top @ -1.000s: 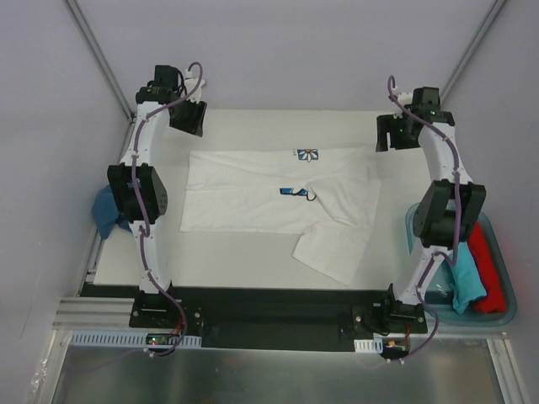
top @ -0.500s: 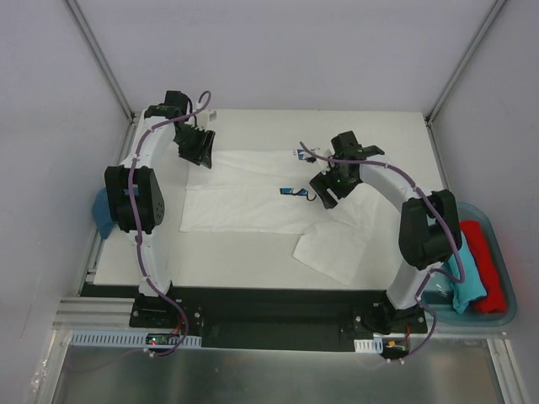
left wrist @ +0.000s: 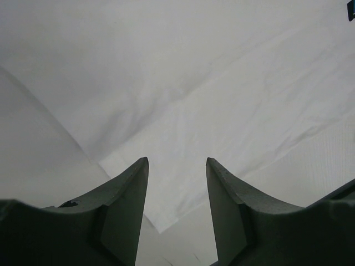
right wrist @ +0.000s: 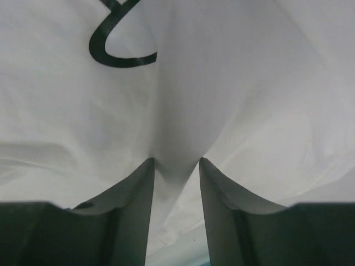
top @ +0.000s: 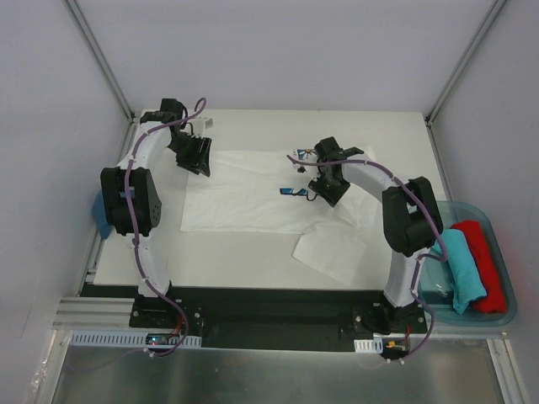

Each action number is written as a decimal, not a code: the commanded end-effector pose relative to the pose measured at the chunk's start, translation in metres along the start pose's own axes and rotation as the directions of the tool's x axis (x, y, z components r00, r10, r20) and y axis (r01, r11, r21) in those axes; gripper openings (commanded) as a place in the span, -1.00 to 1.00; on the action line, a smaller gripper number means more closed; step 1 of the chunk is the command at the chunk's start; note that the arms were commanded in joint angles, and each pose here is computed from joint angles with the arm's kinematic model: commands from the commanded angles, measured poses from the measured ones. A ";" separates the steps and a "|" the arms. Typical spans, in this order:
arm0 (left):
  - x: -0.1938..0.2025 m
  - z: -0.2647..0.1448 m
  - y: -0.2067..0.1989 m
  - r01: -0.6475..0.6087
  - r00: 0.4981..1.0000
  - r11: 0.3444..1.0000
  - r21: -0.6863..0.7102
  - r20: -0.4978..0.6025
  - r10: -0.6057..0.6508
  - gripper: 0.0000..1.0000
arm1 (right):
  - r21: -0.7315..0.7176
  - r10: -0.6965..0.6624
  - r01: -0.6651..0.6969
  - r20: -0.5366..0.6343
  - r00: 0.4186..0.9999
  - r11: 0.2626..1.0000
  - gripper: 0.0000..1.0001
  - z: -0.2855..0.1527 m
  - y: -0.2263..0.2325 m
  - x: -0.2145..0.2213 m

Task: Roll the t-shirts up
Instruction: Fold the T-shirt at the center of the board.

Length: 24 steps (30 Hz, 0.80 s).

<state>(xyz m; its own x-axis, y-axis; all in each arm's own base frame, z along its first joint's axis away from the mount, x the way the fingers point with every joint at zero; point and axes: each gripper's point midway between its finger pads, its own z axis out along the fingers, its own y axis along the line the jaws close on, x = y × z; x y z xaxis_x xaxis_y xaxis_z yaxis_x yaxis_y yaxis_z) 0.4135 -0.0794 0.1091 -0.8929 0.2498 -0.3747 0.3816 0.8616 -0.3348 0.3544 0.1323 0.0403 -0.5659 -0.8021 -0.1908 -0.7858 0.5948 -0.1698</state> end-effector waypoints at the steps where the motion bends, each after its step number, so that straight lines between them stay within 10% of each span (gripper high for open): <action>1: -0.004 -0.021 -0.004 -0.007 0.999 1.000 0.018 0.047 0.006 -0.10 | 0.063 -0.030 0.031 -0.017 0.999 0.997 -0.32 -0.009 -0.023 -0.014; 10: -0.010 -0.021 0.005 0.012 0.998 1.000 0.020 0.061 -0.013 -0.10 | 0.107 0.082 -0.078 -0.028 0.996 0.991 -0.51 -0.011 -0.091 -0.012; 15: -0.007 -0.019 0.003 0.036 0.998 0.999 0.032 0.051 -0.038 -0.11 | 0.195 0.186 -0.187 0.021 0.982 0.963 0.18 -0.027 -0.153 -0.008; 24: -0.001 -0.019 -0.001 0.059 0.997 0.997 0.041 0.043 -0.060 -0.11 | -0.210 -0.061 0.141 0.347 0.936 0.967 -0.04 -0.088 -0.001 -0.025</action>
<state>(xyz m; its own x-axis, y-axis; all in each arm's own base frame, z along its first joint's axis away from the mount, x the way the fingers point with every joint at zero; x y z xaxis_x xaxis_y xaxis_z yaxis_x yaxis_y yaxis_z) 0.4153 -0.0708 0.1118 -0.9014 0.2096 -0.3789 0.3522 0.8639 -0.3600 0.4319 0.0777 0.0930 -0.6213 -0.7016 -0.3489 -0.6997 0.6972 -0.1561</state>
